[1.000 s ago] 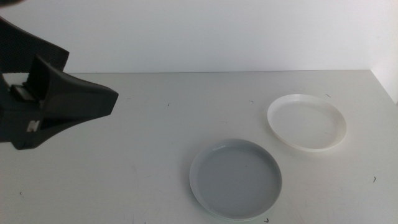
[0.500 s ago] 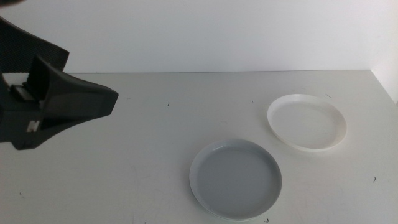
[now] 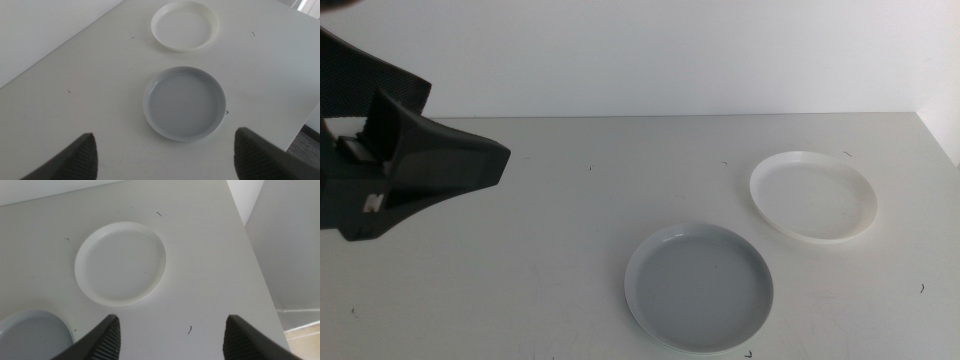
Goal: Stack the three bowls on top of each other.
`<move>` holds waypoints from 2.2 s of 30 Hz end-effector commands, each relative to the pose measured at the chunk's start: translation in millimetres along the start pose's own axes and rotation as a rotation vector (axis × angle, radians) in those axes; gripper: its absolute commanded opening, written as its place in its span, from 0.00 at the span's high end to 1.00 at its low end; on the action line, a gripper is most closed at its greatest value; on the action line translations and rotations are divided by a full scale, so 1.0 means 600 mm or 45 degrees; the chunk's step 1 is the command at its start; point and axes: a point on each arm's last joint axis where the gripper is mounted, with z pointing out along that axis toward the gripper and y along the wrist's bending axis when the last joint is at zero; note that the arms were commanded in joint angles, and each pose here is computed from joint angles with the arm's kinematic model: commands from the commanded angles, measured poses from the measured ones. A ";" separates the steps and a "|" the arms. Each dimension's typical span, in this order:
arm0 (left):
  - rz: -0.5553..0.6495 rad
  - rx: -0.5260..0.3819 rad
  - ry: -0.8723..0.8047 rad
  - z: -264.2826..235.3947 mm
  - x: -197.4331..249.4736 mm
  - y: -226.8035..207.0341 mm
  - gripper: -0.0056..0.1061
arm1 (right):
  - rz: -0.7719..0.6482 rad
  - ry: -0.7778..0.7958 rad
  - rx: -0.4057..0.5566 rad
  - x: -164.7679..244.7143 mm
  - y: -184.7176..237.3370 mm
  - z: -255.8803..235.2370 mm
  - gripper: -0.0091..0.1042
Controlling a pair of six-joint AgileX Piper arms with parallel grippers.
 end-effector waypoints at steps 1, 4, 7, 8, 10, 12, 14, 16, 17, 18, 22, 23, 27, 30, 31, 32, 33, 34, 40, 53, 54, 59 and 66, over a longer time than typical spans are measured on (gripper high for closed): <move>-0.009 -0.011 -0.122 -0.015 -0.018 -0.001 0.01 | 0.014 -0.005 0.003 -0.034 0.007 0.003 0.46; -0.009 -0.011 -0.122 -0.015 -0.018 -0.001 0.01 | 0.013 0.127 0.032 -0.052 0.011 0.031 0.46; -0.009 -0.011 -0.122 -0.015 -0.018 -0.001 0.01 | 0.012 0.240 0.052 -0.060 0.014 0.071 0.46; -0.009 -0.011 -0.122 -0.015 -0.018 -0.001 0.01 | 0.013 0.266 0.060 -0.063 0.014 0.085 0.46; -0.009 -0.011 -0.122 -0.015 -0.018 -0.001 0.01 | 0.006 0.304 0.080 -0.067 0.014 0.111 0.46; -0.009 -0.011 -0.122 -0.015 -0.018 -0.001 0.01 | 0.007 0.359 0.090 -0.069 0.015 0.141 0.46; -0.009 -0.011 -0.122 -0.015 -0.018 -0.001 0.01 | 0.008 0.400 0.095 -0.074 0.017 0.167 0.46; -0.009 -0.011 -0.122 -0.015 -0.018 -0.001 0.01 | 0.008 0.428 0.100 -0.080 0.019 0.191 0.46; -0.009 -0.011 -0.122 -0.015 -0.018 -0.001 0.01 | 0.008 0.440 0.102 -0.084 0.020 0.203 0.46; -0.009 -0.011 -0.122 -0.015 -0.018 -0.001 0.01 | 0.008 0.448 0.104 -0.089 0.021 0.214 0.46; -0.009 -0.011 -0.122 -0.015 -0.018 -0.001 0.01 | 0.013 0.475 0.100 -0.106 0.027 0.256 0.46; -0.009 -0.011 -0.122 -0.015 -0.018 -0.001 0.01 | 0.017 0.482 0.094 -0.109 0.028 0.266 0.46; -0.009 -0.011 -0.122 -0.015 -0.018 -0.001 0.01 | 0.022 0.499 0.090 -0.117 0.032 0.304 0.46; -0.009 -0.011 -0.122 -0.015 -0.018 -0.001 0.01 | 0.021 0.505 0.091 -0.119 0.033 0.336 0.46; -0.009 -0.011 -0.122 -0.015 -0.018 -0.001 0.01 | 0.020 0.509 0.092 -0.119 0.033 0.345 0.46; -0.009 -0.011 -0.122 -0.015 -0.018 -0.001 0.01 | 0.020 0.507 0.091 -0.120 0.034 0.357 0.46; -0.009 -0.011 -0.122 -0.015 -0.018 -0.001 0.01 | 0.019 0.506 0.092 -0.120 0.034 0.368 0.46; -0.009 -0.011 -0.122 -0.015 -0.018 -0.001 0.01 | 0.020 0.509 0.095 -0.120 0.033 0.389 0.46; -0.009 -0.011 -0.122 -0.015 -0.018 -0.001 0.01 | 0.030 0.530 0.101 -0.105 0.026 0.456 0.46; -0.009 -0.011 -0.122 -0.015 -0.018 -0.001 0.01 | 0.035 0.610 0.121 -0.065 0.014 0.545 0.49; -0.009 -0.011 -0.122 -0.015 -0.018 -0.001 0.01 | 0.036 0.618 0.121 -0.062 0.014 0.550 0.50; -0.009 -0.011 -0.122 -0.015 -0.018 -0.001 0.01 | 0.042 0.621 0.116 -0.056 0.013 0.563 0.59; -0.009 -0.011 -0.121 -0.015 -0.018 -0.001 0.01 | 0.042 0.607 0.114 -0.052 0.013 0.576 0.75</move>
